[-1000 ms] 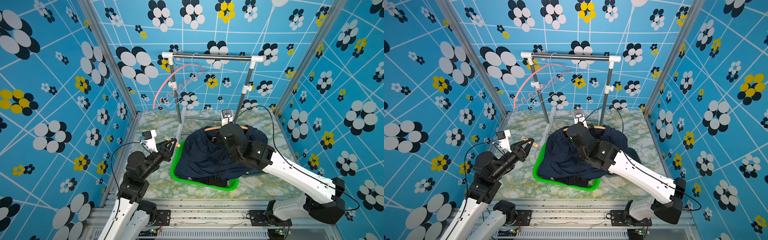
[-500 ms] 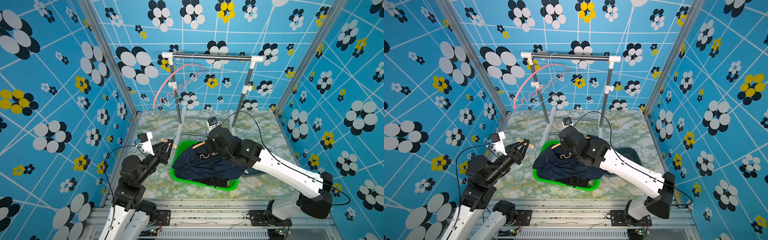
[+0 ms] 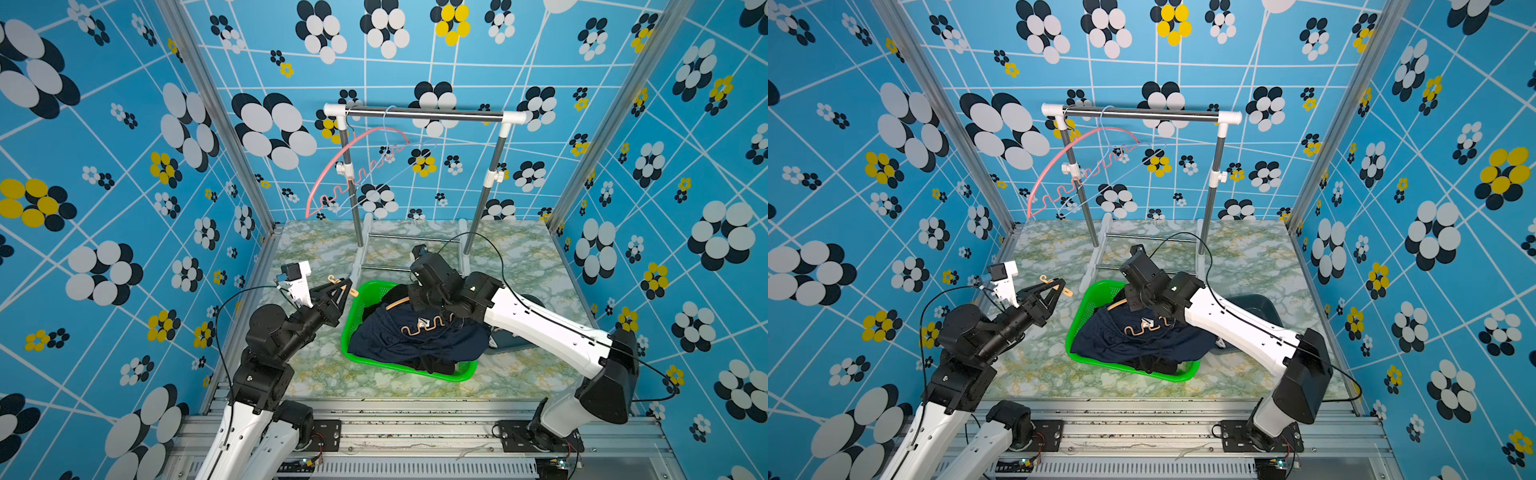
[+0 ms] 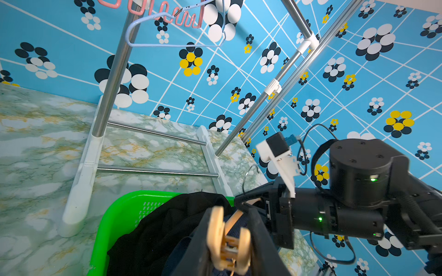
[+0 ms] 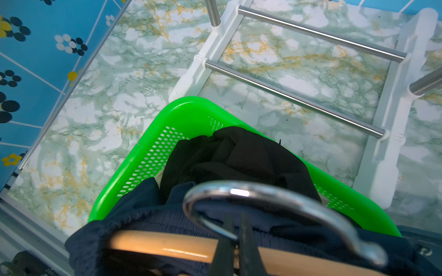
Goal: Remove the clothespins securing shorts to the hanger
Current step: Place the hanger in the basket.
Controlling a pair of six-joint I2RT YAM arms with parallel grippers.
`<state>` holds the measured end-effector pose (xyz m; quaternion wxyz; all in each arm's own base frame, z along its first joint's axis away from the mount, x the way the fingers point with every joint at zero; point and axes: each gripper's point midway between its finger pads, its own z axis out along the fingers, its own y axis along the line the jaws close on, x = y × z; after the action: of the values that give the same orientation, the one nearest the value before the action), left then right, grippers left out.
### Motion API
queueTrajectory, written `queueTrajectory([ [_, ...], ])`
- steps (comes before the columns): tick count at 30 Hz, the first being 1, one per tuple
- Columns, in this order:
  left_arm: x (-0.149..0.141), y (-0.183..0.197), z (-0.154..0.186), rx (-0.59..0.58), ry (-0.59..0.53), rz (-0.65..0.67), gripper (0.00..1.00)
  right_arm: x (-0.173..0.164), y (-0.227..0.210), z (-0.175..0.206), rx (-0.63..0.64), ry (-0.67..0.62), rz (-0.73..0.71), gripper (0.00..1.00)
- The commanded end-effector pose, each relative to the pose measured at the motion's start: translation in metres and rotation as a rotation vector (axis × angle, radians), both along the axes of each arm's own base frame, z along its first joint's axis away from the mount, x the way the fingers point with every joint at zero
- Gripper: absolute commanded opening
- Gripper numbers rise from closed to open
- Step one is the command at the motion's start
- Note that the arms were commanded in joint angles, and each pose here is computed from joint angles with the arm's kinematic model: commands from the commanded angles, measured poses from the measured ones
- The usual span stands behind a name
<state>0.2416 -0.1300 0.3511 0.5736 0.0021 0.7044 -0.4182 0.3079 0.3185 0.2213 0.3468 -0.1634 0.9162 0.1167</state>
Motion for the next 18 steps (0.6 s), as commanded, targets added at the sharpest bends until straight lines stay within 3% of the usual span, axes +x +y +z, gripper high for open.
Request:
queueTrajectory([
  [1, 0.002, -0.004, 0.002, -0.018, -0.013, -0.025, 0.0, 0.01, 0.007, -0.028, -0.005, 0.056, 0.011, 0.0],
  [4, 0.005, -0.007, -0.005, -0.022, 0.006, -0.038, 0.0, 0.02, 0.015, -0.037, -0.016, 0.067, 0.024, 0.0],
  [9, 0.01, -0.01, -0.016, -0.023, 0.039, -0.043, 0.0, 0.029, 0.022, -0.049, -0.032, 0.094, 0.041, 0.09],
  [18, 0.017, -0.02, -0.038, 0.014, 0.096, -0.068, 0.0, 0.014, 0.025, -0.026, 0.052, 0.075, 0.115, 0.35],
])
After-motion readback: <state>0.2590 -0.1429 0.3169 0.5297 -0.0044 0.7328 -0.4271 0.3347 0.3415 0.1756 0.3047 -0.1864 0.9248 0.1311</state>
